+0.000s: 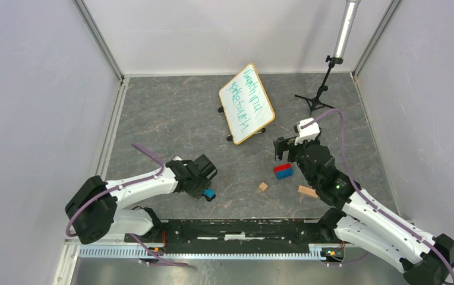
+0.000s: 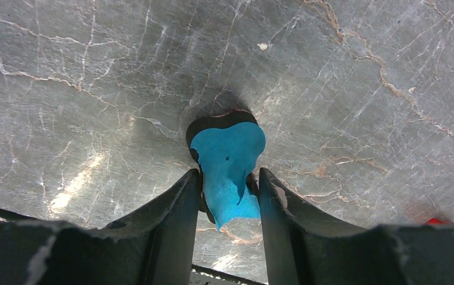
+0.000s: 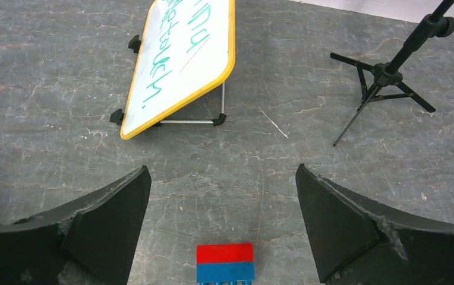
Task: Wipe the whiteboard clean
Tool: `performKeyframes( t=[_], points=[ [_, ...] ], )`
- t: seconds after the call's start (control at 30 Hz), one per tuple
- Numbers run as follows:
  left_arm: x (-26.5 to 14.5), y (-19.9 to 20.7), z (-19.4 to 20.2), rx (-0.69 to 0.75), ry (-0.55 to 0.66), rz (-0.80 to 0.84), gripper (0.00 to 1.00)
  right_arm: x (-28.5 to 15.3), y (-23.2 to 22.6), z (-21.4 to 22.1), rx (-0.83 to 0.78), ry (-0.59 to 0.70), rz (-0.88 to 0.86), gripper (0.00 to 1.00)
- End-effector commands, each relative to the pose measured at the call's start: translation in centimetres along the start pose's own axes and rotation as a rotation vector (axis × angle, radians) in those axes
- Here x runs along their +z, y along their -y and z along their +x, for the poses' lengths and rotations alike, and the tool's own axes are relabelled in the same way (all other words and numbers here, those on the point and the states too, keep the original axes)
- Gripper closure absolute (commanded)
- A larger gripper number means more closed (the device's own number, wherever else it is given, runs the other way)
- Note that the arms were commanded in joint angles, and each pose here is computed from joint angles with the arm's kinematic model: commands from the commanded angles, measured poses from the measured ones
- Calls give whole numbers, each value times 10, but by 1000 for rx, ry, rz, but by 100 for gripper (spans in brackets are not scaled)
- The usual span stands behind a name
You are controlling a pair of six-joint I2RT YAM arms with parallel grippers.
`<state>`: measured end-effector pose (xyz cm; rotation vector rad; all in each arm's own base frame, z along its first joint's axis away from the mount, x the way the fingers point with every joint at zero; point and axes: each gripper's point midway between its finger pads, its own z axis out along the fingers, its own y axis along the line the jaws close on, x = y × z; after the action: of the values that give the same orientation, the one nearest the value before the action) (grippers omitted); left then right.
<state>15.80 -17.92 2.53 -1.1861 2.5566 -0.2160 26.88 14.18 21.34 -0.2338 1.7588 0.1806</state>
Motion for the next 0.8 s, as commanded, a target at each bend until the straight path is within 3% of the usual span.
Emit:
performKeyframes(
  t=[0.0,0.3,0.53,0.77],
  points=[
    [3,4,-5,13,38,13,53,1,-2,0,14,3,-6,2],
    [8,2,-3,33,32,1,57,2,-9,13,-18,-42,-45,2],
    [4,12,-16,86,102,36,68,8,-15,29,-55,-78,-76,2],
    [-15,30,-33,181,180,83,69,19,-14,37,-28,-67,-99,2]
  ],
)
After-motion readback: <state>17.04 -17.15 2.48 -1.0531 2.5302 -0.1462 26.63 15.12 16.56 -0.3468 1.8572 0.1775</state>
